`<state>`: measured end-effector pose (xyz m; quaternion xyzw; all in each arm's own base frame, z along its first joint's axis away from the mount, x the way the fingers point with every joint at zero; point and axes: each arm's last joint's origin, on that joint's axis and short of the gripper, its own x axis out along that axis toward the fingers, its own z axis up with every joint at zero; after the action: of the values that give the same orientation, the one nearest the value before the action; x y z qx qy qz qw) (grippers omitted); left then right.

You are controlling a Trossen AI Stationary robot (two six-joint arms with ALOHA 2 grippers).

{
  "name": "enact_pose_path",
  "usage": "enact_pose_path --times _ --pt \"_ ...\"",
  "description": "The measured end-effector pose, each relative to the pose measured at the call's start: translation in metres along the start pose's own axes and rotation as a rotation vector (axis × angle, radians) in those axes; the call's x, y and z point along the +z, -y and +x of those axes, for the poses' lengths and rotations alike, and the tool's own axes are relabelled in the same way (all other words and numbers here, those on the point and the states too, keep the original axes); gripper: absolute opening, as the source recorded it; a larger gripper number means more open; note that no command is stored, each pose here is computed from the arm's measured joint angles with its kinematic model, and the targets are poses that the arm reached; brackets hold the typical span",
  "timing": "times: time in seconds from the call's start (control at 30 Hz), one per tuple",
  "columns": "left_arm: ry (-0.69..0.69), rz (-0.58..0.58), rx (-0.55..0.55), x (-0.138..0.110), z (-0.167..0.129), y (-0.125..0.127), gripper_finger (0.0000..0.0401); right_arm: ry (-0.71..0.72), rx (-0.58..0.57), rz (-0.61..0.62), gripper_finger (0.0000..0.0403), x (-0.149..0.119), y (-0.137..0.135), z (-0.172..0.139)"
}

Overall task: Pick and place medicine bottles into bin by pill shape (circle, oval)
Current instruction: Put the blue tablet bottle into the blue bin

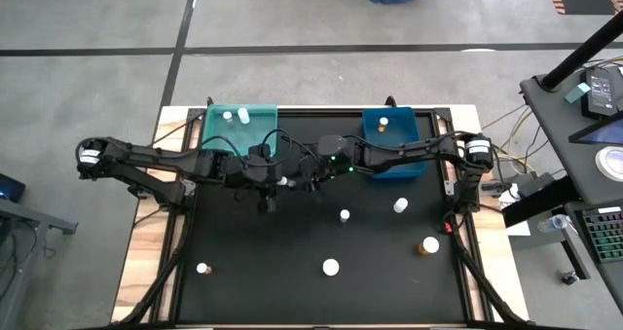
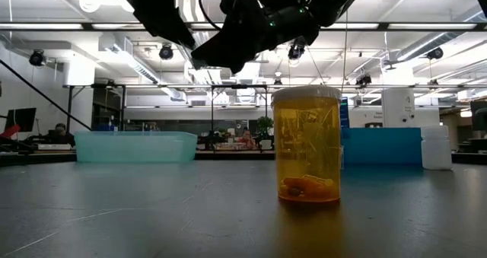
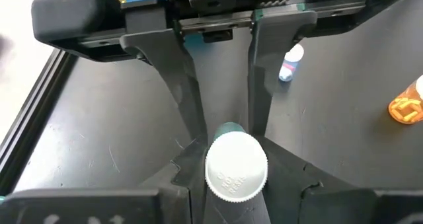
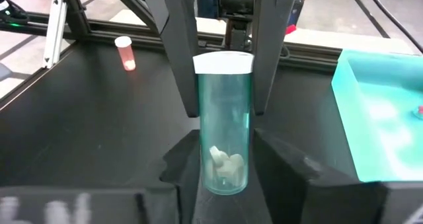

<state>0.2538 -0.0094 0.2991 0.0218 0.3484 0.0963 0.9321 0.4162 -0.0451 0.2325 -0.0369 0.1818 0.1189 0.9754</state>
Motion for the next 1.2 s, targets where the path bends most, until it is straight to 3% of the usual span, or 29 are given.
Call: enact_pose_path --times 0.23,0.5,0.73,1.03,1.2 --pt "-0.002 0.0 0.0 -0.001 0.0 0.0 0.0116 0.0 0.0 0.003 0.0081 0.0 0.0 0.0" --pt "0.004 -0.002 -0.001 0.0 -0.001 0.0 0.0141 -0.006 0.001 0.005 0.0098 0.0 0.0 0.0" --pt "0.004 0.0 -0.001 0.0 -0.001 0.0 0.0195 -0.017 0.003 0.009 0.0099 -0.001 0.0 0.0" --pt "0.05 0.103 -0.001 0.002 -0.016 -0.004 0.0235 -0.104 0.002 0.064 0.01 -0.009 0.004 -0.003" --pt "0.073 0.138 0.023 0.002 -0.022 -0.006 0.0235 -0.273 -0.145 0.202 0.01 -0.019 0.017 -0.014"
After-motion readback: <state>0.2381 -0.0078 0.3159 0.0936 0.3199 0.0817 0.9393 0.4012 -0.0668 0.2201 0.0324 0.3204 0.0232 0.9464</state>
